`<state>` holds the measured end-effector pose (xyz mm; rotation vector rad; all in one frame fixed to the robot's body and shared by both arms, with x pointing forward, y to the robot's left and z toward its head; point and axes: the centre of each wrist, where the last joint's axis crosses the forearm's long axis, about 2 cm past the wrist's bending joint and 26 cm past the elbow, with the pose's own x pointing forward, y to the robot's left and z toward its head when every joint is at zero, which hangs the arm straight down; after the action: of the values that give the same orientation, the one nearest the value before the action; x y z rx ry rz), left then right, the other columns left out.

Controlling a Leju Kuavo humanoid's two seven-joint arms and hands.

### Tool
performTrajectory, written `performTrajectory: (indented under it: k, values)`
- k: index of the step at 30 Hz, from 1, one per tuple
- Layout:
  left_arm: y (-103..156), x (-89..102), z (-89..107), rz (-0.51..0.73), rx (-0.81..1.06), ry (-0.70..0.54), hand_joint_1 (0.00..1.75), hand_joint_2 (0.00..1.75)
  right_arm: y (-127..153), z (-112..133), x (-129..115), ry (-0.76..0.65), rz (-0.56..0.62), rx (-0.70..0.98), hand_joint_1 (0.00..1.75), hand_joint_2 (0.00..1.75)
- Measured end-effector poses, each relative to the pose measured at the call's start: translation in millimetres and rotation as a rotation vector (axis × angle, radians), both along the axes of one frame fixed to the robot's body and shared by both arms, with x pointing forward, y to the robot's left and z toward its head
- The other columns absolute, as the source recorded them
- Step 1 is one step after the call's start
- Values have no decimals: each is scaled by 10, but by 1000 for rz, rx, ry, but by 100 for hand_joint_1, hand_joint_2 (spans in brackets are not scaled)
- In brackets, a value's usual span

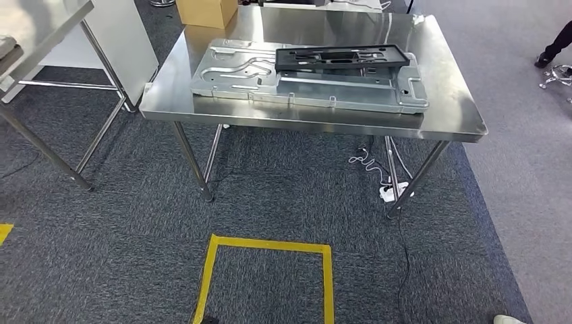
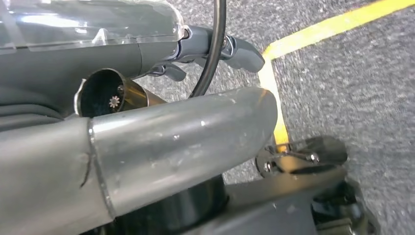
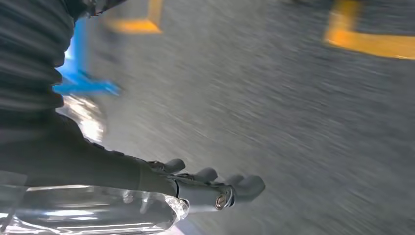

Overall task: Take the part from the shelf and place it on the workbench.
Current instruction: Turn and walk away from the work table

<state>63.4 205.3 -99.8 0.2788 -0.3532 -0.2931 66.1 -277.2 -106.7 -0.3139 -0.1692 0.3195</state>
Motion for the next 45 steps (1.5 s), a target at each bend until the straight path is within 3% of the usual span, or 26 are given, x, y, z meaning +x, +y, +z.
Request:
performTrajectory:
  k: [4, 12, 21, 29, 45]
  values:
    - [18, -7, -5, -6, -5, 5, 0, 0, 47, 3, 16, -87, 50, 6, 0, 175]
    - [30, 61, 3, -11, -4, 1, 0, 0, 151, -6, -35, 36, 32, 37, 0, 175]
    - [32, 71, 5, -12, -2, 2, 0, 0, 179, -14, -96, 69, 18, 45, 0, 175]
    - [36, 52, 1, -15, -2, 8, 0, 0, 175, -11, -64, 83, -62, 73, 0, 175]
    - [80, 36, -8, -27, 11, 9, 0, 0, 232, -13, -103, 88, -75, 86, 0, 175]
